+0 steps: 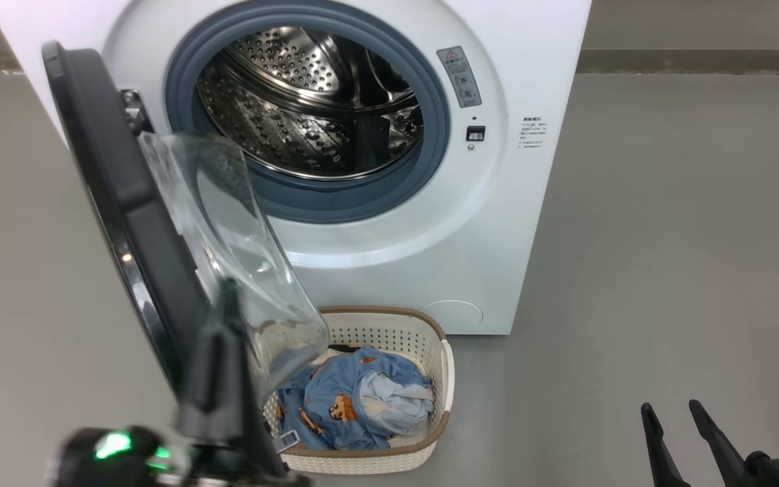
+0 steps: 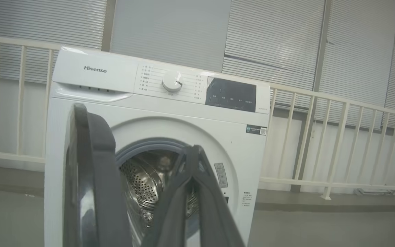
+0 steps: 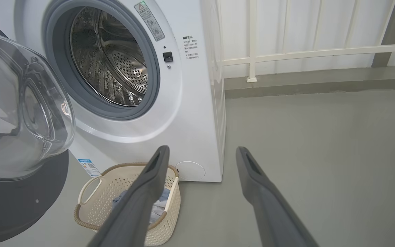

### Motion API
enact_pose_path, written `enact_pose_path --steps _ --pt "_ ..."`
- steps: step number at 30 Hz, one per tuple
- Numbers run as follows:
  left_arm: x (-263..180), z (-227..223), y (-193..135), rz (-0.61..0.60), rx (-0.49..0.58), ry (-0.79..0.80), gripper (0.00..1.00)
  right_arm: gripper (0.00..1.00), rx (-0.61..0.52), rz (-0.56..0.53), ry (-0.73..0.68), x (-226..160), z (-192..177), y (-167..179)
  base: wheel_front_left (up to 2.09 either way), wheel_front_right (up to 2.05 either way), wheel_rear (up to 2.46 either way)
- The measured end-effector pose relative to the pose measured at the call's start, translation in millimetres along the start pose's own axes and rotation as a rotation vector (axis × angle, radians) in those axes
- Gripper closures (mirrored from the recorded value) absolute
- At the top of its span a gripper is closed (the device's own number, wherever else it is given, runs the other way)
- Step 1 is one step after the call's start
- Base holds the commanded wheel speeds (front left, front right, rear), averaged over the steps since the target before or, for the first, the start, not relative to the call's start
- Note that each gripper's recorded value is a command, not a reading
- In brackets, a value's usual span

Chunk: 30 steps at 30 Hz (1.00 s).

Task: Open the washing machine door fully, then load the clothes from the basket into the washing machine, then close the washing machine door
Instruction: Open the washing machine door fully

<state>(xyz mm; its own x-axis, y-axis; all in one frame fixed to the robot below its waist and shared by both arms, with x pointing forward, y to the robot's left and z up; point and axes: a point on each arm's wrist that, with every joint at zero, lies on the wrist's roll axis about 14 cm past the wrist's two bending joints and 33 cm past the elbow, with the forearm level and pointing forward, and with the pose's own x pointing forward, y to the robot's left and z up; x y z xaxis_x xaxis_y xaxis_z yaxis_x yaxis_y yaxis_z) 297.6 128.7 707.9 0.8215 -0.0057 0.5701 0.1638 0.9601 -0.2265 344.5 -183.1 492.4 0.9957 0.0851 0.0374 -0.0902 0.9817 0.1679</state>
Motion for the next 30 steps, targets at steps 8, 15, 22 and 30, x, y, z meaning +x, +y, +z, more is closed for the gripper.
enact_pose_path --steps 8,15,22,30 --pt "-37.0 -81.7 -15.7 -0.039 -0.037 0.367 1.00 0.00 0.004 0.017 0.014 4.4 -4.6 5.7 0.00 0.00 0.00" --pt "-57.4 -107.6 -4.1 -0.008 -0.022 0.486 1.00 0.00 0.016 0.031 0.026 7.1 -9.3 12.8 0.00 0.00 0.00" --pt "-76.8 -128.5 15.4 0.103 -0.071 0.565 1.00 0.00 0.019 0.045 0.038 9.3 -13.0 16.9 0.00 0.00 0.00" --pt "-80.7 -126.2 38.4 0.209 -0.055 0.536 1.00 0.00 0.020 0.073 0.056 13.7 -18.5 25.9 0.00 0.00 0.00"
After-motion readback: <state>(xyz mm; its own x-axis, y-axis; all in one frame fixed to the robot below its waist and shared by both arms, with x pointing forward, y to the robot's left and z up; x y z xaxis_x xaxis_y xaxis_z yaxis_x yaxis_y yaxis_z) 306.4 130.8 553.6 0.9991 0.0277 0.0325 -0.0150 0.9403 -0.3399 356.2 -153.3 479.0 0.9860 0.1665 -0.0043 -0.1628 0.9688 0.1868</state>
